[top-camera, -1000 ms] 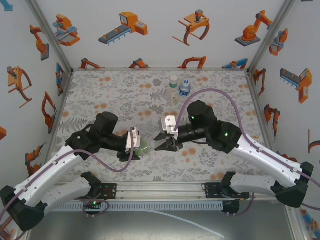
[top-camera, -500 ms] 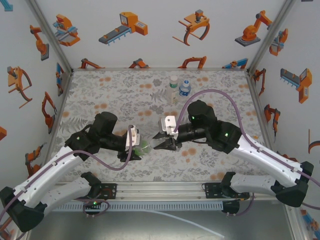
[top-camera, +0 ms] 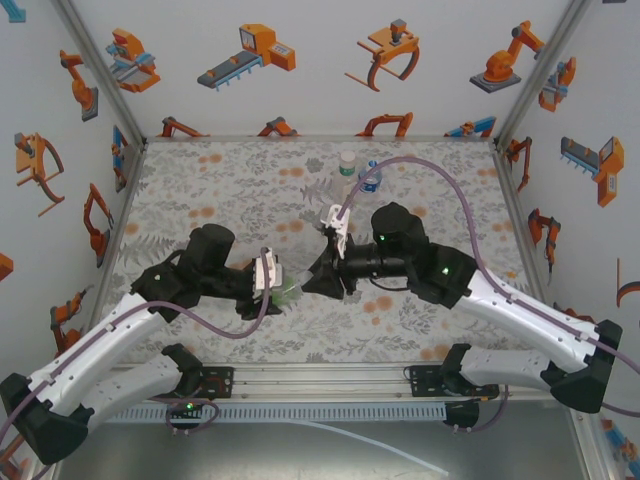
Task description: Screw on the bottle caps
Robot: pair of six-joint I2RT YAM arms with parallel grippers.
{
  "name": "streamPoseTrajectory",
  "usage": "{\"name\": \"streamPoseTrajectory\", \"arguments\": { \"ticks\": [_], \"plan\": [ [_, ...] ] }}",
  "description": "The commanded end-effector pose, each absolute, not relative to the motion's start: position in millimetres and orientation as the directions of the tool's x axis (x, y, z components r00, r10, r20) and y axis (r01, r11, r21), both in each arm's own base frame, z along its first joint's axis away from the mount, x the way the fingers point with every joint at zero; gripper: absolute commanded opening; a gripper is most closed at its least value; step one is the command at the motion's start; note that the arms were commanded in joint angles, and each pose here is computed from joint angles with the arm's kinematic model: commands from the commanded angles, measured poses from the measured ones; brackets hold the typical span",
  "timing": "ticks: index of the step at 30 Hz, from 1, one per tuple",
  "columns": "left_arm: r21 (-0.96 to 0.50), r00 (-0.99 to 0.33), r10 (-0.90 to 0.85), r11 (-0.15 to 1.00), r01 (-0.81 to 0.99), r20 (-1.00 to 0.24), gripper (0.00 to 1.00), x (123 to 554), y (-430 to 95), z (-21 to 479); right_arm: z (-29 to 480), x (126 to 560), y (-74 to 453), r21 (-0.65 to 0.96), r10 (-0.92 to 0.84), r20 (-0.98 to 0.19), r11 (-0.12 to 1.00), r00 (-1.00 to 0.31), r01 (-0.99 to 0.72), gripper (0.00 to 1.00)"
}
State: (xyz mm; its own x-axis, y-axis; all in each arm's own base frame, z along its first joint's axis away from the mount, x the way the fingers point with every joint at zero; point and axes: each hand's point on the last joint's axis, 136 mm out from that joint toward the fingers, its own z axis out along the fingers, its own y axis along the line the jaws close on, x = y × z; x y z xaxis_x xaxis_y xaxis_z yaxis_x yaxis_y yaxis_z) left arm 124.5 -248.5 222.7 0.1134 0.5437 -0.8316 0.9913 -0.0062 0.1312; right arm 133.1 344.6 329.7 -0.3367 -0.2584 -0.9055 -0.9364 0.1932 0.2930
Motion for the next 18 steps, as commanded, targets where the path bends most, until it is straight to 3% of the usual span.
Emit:
{"name": "streamPoseTrajectory", "arguments": {
  "ticks": [1, 5, 9, 11, 13, 18],
  "plan": [
    [0.265, 0.243, 0.418, -0.005, 0.964, -0.875, 0.0, 134.9, -265.8, 260.1, 309.1, 156.9, 351.1, 0.623, -0.094, -0.697, 0.411, -0.71, -0.666, 0.0],
    [0.291, 0.252, 0.437, 0.023, 0.956, -0.863, 0.0, 143.2, -265.5, 256.5, 295.5, 169.6, 340.0, 0.787, 0.099, -0.422, 0.533, -0.901, -0.31, 0.0],
    [0.315, 0.268, 0.442, 0.034, 0.949, -0.856, 0.0, 147.4, -265.6, 254.5, 284.9, 177.5, 323.5, 0.826, 0.294, -0.218, 0.564, -0.931, -0.016, 0.0],
    [0.317, 0.273, 0.443, 0.026, 0.948, -0.854, 0.0, 146.9, -266.0, 253.2, 294.9, 180.3, 328.5, 0.848, 0.311, -0.209, 0.531, -0.927, -0.013, 0.01],
    [0.316, 0.284, 0.434, 0.002, 0.949, -0.855, 0.0, 142.9, -266.9, 253.0, 304.0, 180.8, 335.0, 0.846, 0.28, -0.238, 0.531, -0.93, -0.057, 0.09],
    [0.296, 0.291, 0.417, -0.053, 0.954, -0.861, 0.0, 132.1, -267.7, 250.6, 326.2, 180.4, 336.3, 0.772, 0.147, -0.424, 0.574, -0.894, -0.272, 0.46]
  ]
}}
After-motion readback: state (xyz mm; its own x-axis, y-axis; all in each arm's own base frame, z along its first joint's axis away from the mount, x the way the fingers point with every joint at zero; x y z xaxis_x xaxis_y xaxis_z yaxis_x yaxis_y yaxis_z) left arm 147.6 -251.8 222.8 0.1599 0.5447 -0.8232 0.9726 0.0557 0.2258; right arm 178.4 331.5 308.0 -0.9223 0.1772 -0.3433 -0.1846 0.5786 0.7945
